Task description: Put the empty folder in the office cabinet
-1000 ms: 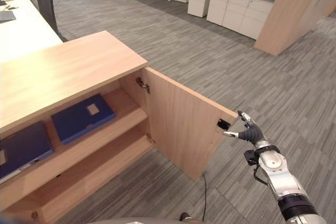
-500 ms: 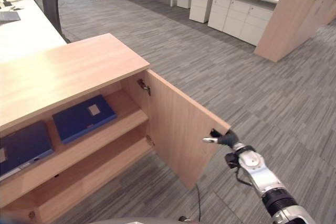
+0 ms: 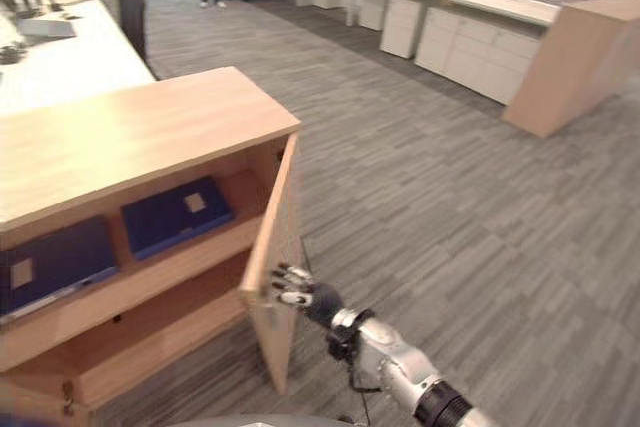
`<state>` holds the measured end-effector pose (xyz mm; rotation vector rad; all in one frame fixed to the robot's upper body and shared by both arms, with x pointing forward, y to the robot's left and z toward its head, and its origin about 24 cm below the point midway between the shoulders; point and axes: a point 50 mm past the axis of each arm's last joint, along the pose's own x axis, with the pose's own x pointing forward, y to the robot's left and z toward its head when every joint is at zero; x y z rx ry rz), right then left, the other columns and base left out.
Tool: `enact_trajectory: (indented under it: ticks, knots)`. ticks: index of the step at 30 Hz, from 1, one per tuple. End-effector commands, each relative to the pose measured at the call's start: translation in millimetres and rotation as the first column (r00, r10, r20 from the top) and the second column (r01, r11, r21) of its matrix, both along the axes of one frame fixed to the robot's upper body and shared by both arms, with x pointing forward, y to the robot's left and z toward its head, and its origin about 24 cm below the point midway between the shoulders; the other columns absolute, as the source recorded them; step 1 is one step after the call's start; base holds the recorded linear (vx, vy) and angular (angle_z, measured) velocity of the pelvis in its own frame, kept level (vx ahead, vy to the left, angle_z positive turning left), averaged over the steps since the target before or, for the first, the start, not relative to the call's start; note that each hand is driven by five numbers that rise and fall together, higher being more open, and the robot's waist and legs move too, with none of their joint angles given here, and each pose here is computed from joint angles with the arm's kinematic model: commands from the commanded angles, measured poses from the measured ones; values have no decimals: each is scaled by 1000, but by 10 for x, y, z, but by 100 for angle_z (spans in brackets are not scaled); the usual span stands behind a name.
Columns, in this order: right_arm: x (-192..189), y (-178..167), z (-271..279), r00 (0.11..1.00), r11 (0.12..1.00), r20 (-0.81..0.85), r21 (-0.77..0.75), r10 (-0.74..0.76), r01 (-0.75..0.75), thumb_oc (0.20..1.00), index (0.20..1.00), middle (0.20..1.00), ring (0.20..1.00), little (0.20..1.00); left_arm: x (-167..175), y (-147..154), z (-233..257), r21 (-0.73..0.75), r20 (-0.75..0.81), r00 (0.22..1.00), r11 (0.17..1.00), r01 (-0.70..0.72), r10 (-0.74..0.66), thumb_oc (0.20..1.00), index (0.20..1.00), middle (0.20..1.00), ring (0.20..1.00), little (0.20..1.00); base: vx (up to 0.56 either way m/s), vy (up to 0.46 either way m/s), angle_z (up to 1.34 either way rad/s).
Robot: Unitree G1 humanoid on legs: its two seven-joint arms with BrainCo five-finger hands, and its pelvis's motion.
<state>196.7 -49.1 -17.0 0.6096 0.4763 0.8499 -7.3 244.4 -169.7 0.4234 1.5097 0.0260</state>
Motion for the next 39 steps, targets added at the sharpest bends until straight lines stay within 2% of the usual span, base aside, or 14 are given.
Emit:
enact_trajectory:
  ticks: [1,11,20,24,25,26,27,28,29,32,33,34,35,39]
  knots:
    - [115,406,392,999,957,45,288,16,-29,1000,1000,1000,1000,1000,-20,220,59,82,-28,999,996,19,-17,1000,1000,1000,1000,1000,-7,-10,29]
    - [30,203,198,999,966,-24,255,-28,33,1000,1000,1000,1000,1000,-116,255,74,88,-40,998,995,-37,40,1000,1000,1000,1000,1000,7,-22,9]
    - [-31,-276,-185,947,946,-209,163,-244,280,1000,1000,1000,1000,1000,103,311,88,114,40,997,991,-70,66,1000,1000,1000,1000,1000,-62,-21,24]
    - [-144,-498,-450,897,934,-293,38,-331,356,1000,1000,1000,1000,1000,101,287,79,93,43,995,991,-99,95,1000,1000,1000,1000,1000,-47,67,50]
    - [-174,-573,-527,881,927,-304,-18,-362,375,1000,1000,1000,1000,1000,113,275,75,89,45,994,991,-101,97,1000,1000,1000,1000,1000,-68,143,58]
    - [-270,-730,-729,835,901,-341,-158,-433,403,1000,1000,1000,1000,1000,135,236,62,75,51,993,991,-109,106,1000,1000,1000,1000,1000,-54,117,56]
    - [-267,-728,-731,835,901,-340,-158,-433,403,1000,1000,1000,1000,1000,138,238,63,76,51,993,991,-109,105,1000,1000,1000,1000,1000,-48,119,37]
    - [-349,-825,-880,791,872,-370,-256,-487,416,1000,1000,1000,1000,1000,165,202,51,63,56,993,992,-111,107,1000,1000,1000,1000,1000,-31,126,22]
    - [-517,-1021,-1115,701,803,-413,-425,-582,417,1000,1000,1000,1000,1000,194,135,31,43,60,992,992,-115,113,1000,1000,1000,1000,1000,-26,183,39]
    - [-761,-1285,-1374,546,679,-443,-635,-711,368,1000,1000,1000,1000,1000,154,9,-5,14,29,993,993,-114,113,1000,1000,1000,1000,1000,-1,204,94]
    - [-747,-1289,-1374,547,678,-441,-635,-712,370,1000,1000,1000,1000,1000,167,7,-6,13,31,993,994,-112,111,1000,1000,1000,1000,1000,38,272,115]
    - [-951,-1451,-1474,475,599,-431,-747,-767,289,1000,1000,1000,1000,1000,129,-43,-19,5,12,994,994,-111,111,1000,1000,1000,1000,1000,34,260,103]
    - [-1040,-1543,-1502,449,558,-419,-795,-789,240,1000,1000,1000,1000,1000,150,-49,-20,0,9,995,995,-104,104,1000,1000,1000,1000,1000,44,337,87]
    - [-1292,-1730,-1538,408,456,-385,-885,-828,91,1000,1000,1000,1000,1000,247,-37,-15,7,9,997,997,-72,72,1000,1000,1000,1000,1000,71,320,69]
